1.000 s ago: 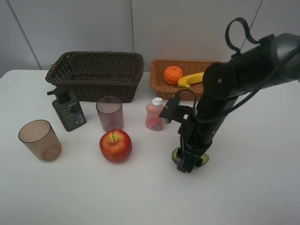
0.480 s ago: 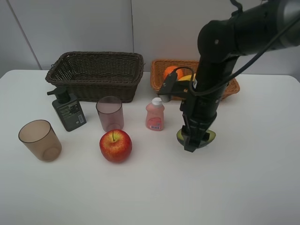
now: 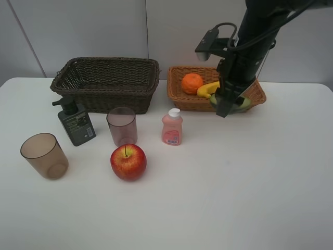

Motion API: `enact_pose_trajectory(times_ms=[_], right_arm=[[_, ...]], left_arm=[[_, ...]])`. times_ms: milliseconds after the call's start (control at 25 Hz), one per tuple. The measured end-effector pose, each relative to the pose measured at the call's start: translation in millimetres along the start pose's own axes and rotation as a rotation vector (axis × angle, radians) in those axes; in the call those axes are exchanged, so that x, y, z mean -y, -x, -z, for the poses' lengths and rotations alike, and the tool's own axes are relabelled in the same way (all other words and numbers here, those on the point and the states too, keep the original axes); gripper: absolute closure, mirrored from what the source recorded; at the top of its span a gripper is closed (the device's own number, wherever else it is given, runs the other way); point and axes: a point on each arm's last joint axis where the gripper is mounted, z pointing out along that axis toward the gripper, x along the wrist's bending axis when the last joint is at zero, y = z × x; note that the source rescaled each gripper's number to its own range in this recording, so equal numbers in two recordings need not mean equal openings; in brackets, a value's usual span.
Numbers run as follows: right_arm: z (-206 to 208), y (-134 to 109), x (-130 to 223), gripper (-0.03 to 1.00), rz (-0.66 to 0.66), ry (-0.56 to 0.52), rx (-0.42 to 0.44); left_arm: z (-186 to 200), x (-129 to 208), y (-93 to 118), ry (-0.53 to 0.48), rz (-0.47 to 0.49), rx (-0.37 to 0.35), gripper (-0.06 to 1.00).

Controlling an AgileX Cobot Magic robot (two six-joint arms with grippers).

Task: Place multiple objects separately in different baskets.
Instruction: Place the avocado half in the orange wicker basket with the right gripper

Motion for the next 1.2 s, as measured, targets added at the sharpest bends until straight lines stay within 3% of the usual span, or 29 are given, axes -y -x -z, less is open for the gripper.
enact_pose_trajectory(times_ms=[480, 760, 1200], right_arm=[[-3, 77, 24, 0.51, -0.154, 0.231, 0.302], [-39, 98, 29, 0.51, -0.175, 0.256, 0.355], [-58, 101, 26, 0.51, -0.173, 0.269, 0.361]], left_arm=[[0, 0, 0, 0.000, 0.000, 0.000, -0.06], [0, 0, 0, 0.000, 0.000, 0.000, -0.06], [0, 0, 0, 0.000, 0.000, 0.000, -0.06]])
